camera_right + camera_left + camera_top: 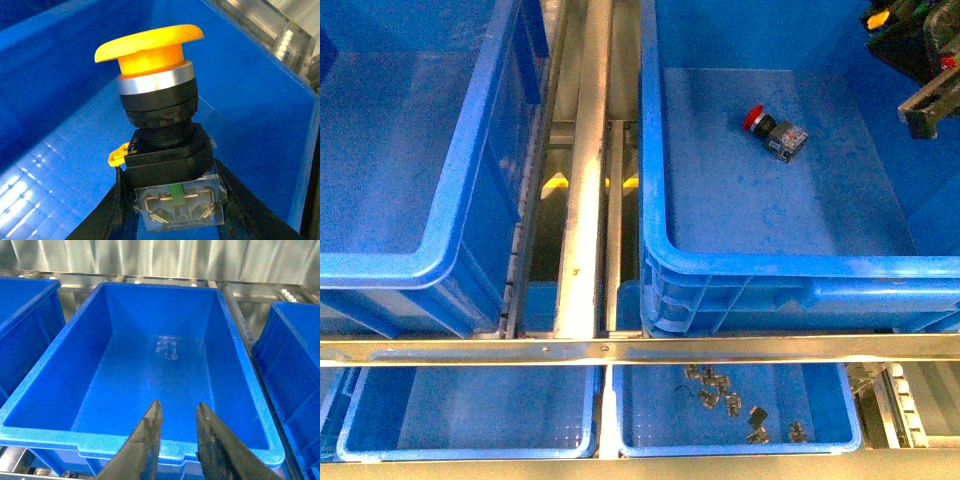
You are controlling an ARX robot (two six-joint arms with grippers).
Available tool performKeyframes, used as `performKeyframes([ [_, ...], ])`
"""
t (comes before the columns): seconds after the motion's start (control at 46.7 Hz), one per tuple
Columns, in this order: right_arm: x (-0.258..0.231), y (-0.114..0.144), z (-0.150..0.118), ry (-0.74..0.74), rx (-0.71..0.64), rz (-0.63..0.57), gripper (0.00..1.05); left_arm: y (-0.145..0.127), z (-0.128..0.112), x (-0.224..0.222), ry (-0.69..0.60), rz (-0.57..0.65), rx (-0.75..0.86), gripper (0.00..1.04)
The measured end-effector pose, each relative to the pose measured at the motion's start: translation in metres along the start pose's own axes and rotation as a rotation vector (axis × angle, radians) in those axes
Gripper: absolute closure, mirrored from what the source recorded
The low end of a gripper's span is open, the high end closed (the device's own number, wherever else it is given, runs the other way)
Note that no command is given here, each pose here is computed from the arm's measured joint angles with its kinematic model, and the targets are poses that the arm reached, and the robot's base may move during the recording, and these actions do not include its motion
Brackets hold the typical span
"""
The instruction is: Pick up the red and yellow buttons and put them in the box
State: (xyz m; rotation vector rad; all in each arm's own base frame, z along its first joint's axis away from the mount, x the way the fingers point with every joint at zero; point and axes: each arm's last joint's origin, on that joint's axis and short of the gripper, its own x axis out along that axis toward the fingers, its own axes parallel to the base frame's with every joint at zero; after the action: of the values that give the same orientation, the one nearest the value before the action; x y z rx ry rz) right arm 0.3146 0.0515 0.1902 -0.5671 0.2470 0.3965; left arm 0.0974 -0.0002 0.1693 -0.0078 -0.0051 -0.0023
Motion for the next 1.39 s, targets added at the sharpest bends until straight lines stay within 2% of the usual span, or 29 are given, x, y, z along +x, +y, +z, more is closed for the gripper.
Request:
performKeyframes([
  [0.107, 0.037, -0.014, 0.000, 0.037, 0.009, -0.018, 0.72, 0.000, 0.000, 0.000, 0.000, 0.000, 0.000, 0.53],
  [0.407, 0.128, -0.030, -0.005, 0.153, 0.084, -0.056, 0.72, 0.000, 0.000, 0.000, 0.000, 0.000, 0.002, 0.06],
  [0.578, 0.177, -0.037, -0.005, 0.218, 0.141, -0.084, 0.72, 0.000, 0.000, 0.000, 0.000, 0.000, 0.001, 0.08],
  [0.728, 0.193, -0.038, -0.009, 0.252, 0.163, -0.091, 0.72, 0.000, 0.000, 0.000, 0.000, 0.000, 0.001, 0.08],
  [1.113, 0.206, -0.033, -0.036, 0.328, 0.205, -0.090, 0.72, 0.000, 0.000, 0.000, 0.000, 0.000, 0.002, 0.08],
  [1.391, 0.208, -0.032, -0.041, 0.338, 0.218, -0.091, 0.72, 0.000, 0.000, 0.000, 0.000, 0.000, 0.002, 0.08],
])
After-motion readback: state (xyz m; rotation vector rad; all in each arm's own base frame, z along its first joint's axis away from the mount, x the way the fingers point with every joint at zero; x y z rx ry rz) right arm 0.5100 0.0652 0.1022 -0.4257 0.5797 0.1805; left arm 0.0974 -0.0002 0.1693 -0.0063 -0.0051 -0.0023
